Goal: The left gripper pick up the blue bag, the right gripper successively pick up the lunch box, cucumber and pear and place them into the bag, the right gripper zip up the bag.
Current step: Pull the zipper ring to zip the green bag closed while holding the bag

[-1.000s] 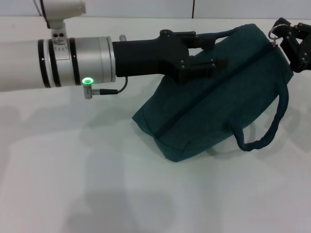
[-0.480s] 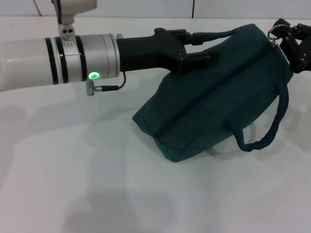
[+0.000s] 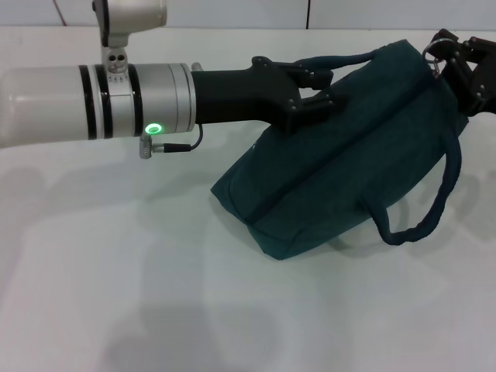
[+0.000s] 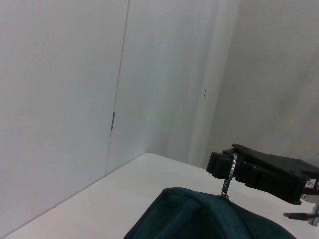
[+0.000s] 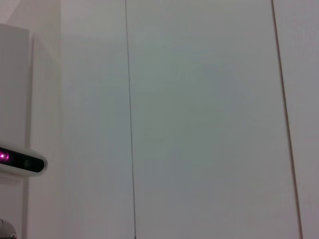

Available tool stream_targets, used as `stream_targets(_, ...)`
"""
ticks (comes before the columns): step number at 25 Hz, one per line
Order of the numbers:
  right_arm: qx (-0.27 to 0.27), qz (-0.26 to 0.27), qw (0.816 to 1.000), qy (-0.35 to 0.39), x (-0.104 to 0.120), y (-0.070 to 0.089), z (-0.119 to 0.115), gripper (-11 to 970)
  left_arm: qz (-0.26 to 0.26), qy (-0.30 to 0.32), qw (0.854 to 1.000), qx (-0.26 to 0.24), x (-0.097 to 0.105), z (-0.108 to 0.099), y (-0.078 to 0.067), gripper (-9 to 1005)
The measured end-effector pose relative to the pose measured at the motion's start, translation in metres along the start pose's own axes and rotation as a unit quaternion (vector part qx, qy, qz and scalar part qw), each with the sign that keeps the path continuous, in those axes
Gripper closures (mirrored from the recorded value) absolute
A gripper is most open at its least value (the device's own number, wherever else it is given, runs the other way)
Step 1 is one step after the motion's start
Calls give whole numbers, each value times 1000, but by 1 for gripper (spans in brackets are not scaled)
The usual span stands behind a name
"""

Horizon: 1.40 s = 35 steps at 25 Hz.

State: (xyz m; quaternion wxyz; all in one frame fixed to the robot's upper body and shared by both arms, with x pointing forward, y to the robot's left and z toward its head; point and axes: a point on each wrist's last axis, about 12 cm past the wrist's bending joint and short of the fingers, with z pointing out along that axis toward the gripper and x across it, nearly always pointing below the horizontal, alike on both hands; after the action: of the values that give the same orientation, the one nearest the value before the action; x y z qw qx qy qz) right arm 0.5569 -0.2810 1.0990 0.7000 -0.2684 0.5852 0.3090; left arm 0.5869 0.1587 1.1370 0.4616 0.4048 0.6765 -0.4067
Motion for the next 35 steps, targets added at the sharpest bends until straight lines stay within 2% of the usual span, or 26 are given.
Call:
stream_targets(10,-8,1,1000,-1,0,2,3,945,6,18,1000,3,2,2,0,737)
stream_targets(16,-17,6,1000,-4,-1,4,5,945,8,19,1000,1,3,1,1,744)
stream_targets(21,-46,14,999,-8,-2,11,13,945,5,22,1000,-6,5,-4,3,879)
stream_targets(27,-61,31,997,-20,-1,17,20,945,1,14,1000,-16,4,-23,10,936)
stream_targets(31,-39,40,998,-28,0,14,15,945,-8,-3,1000,-19,4,-41,13,943)
stream_targets(35,-3,53,998,-28,3,9,4,945,-11,-5,1000,-20,6,-48,14,949)
